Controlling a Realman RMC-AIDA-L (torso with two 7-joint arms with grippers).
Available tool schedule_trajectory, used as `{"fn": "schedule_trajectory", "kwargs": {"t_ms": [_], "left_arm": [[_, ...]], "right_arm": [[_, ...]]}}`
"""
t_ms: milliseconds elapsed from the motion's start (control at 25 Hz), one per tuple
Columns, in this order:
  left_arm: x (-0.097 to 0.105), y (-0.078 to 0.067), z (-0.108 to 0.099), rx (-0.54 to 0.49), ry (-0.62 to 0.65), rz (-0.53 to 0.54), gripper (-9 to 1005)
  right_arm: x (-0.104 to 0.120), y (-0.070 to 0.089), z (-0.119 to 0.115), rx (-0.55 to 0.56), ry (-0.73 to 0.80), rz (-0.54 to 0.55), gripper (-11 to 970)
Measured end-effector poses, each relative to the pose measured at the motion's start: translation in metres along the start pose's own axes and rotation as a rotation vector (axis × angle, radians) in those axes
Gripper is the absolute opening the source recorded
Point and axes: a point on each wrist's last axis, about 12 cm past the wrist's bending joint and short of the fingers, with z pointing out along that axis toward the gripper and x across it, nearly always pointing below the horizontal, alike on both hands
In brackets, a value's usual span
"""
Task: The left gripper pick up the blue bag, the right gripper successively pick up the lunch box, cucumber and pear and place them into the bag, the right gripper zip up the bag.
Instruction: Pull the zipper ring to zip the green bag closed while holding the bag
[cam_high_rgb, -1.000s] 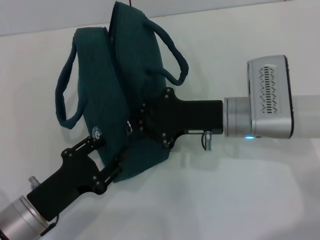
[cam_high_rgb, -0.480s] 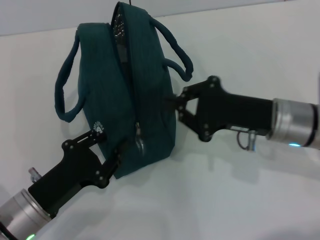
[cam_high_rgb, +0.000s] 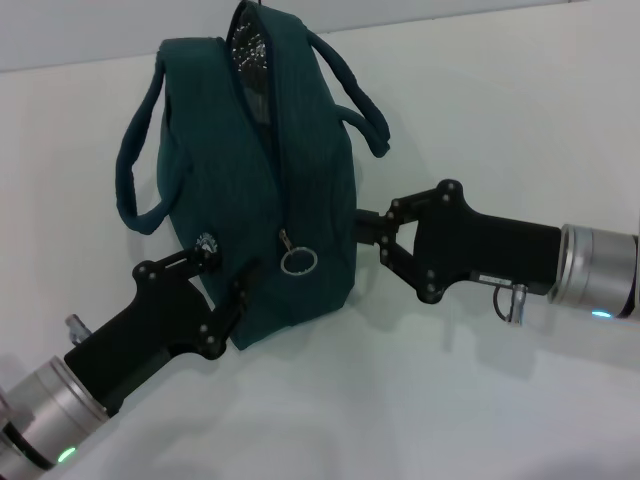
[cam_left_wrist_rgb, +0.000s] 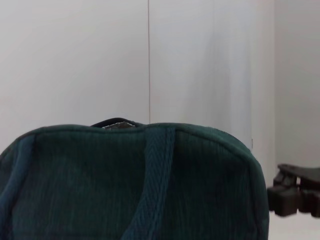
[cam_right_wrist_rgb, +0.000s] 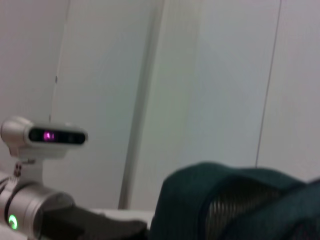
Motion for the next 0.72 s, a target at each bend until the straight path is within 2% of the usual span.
{"fn": "schedule_trajectory", "kwargs": {"t_ms": [320,520,720], "left_arm": [[-0.002,0.004,0.003,0.003,0.002,0.010,251],[-0.002,0.004,0.005,0.009,0.002,0.017,219],[-0.002,0.002,0.006,0.017,-0.003,0.017,190]], "right_arm": [[0.010,0.007,-0.001,-0.036,0.069,0.005,171],[0.014,0.011,0.005,-0.056,0.098,0.009,357],[0.016,0.011,0.014,-0.078,0.123,0.001,362]]}}
